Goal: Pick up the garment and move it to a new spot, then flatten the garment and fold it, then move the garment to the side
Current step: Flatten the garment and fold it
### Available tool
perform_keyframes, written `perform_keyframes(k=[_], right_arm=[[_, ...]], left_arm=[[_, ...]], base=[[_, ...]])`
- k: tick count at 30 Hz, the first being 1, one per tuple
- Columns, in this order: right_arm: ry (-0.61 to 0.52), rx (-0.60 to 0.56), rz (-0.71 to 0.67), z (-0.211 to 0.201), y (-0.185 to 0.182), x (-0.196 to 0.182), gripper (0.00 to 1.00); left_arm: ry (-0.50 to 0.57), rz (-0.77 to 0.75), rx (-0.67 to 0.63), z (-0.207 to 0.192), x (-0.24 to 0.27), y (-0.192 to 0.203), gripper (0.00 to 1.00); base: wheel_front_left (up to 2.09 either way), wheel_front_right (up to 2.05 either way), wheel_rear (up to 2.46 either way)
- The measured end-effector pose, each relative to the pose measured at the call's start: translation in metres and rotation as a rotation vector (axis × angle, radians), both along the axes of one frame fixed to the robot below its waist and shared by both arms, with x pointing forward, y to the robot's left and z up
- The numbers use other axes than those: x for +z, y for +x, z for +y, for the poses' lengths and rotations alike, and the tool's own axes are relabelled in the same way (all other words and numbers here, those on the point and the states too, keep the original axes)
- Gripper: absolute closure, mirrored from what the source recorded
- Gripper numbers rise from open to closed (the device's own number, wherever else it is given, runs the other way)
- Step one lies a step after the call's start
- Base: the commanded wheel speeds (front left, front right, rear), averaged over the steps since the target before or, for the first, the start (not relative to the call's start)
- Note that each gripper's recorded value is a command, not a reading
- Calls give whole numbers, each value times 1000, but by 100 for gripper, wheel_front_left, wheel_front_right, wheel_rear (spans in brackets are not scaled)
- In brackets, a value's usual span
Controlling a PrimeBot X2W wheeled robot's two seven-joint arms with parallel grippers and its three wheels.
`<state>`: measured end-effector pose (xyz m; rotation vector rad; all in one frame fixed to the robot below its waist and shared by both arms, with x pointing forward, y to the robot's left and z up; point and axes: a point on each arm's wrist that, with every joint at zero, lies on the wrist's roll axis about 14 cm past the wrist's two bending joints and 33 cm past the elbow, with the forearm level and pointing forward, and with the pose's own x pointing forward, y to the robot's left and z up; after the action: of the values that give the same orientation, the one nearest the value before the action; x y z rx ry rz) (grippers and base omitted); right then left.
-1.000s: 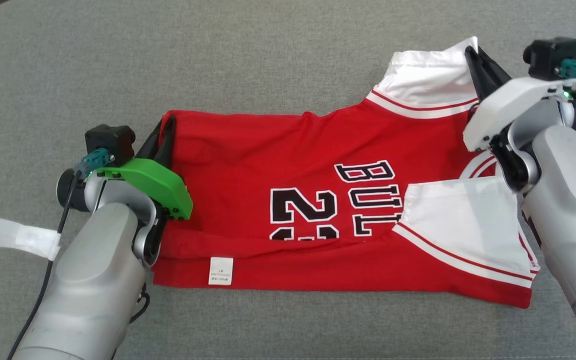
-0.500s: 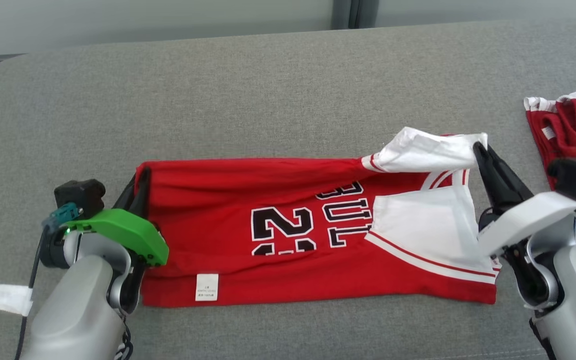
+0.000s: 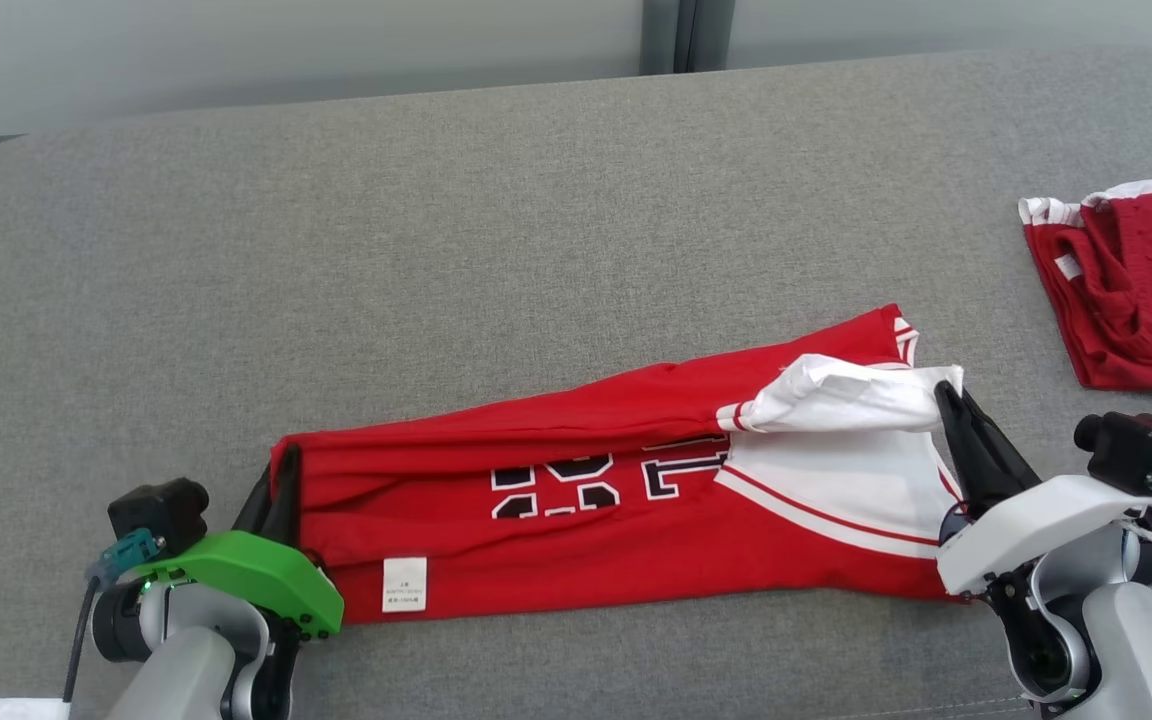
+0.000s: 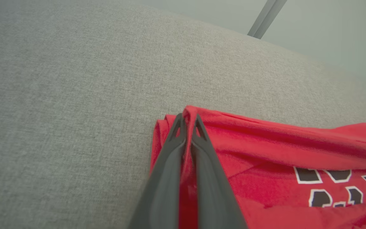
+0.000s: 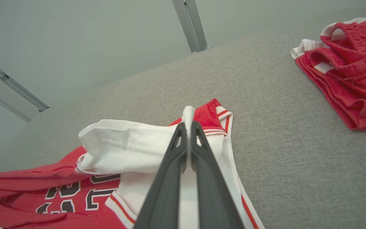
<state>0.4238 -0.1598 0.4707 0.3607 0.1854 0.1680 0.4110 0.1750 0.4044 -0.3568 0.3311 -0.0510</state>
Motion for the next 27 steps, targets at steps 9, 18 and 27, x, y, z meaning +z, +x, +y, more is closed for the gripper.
perform_keyframes(k=[9, 18, 27], right_arm=[[18, -24, 29, 2, -12, -16, 0], [21, -82, 50, -14, -33, -26, 0], [2, -136, 28, -33, -44, -18, 0]], left_arm=[[-25, -3, 42, 0, -1, -15, 0], [-67, -23, 111, 7, 5, -31, 0], [-15, -155, 200, 30, 46, -38, 0]], base=[[0, 0, 0], [0, 0, 0], [0, 0, 0]])
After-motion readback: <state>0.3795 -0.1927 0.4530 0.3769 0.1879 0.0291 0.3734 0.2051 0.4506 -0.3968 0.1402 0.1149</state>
